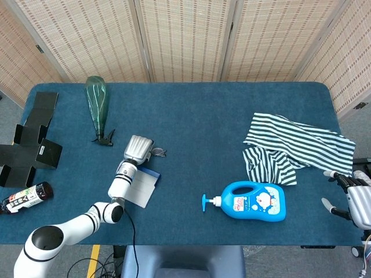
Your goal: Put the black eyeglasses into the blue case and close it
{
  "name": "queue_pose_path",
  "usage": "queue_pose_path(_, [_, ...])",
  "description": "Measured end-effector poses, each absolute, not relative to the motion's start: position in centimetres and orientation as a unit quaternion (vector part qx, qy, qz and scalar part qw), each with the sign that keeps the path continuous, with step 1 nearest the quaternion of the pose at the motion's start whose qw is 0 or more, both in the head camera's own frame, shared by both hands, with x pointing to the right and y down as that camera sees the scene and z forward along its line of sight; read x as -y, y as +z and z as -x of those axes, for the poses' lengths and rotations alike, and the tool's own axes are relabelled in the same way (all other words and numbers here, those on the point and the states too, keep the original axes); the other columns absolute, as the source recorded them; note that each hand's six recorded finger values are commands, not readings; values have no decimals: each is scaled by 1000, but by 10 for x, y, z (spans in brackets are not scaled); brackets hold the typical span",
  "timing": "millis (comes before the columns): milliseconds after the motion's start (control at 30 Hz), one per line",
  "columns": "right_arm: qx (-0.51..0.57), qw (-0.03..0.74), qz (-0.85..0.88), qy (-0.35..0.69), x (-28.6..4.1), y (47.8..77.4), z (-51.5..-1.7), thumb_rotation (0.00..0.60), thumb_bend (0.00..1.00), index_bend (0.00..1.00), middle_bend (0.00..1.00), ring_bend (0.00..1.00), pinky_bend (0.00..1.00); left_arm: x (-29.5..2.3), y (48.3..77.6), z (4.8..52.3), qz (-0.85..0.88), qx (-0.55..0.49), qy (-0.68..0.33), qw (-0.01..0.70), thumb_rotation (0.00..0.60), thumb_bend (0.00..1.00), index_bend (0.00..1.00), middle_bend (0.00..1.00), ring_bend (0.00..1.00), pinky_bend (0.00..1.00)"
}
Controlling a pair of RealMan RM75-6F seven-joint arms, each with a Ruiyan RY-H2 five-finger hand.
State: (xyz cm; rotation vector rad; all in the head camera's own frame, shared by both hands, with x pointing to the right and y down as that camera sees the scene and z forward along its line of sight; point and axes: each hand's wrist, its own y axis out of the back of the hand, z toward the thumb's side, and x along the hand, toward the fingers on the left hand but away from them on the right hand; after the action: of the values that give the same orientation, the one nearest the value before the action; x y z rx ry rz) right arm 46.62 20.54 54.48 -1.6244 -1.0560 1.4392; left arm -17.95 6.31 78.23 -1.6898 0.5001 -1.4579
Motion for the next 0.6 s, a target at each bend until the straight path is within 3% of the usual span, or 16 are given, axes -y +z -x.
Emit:
queue_pose_path(400, [412, 360, 630, 551, -204, 544, -464, 600, 238, 262, 389, 434, 391, -61, 765, 184, 687, -227, -554, 412, 600, 515, 747, 1000, 1000, 1000])
queue_pose_path(600, [411, 361, 632, 548, -202, 544, -462, 600, 238, 262, 389, 433, 391, -59, 744, 194, 699, -243, -528, 417, 600, 514, 749, 1000, 1000, 1000])
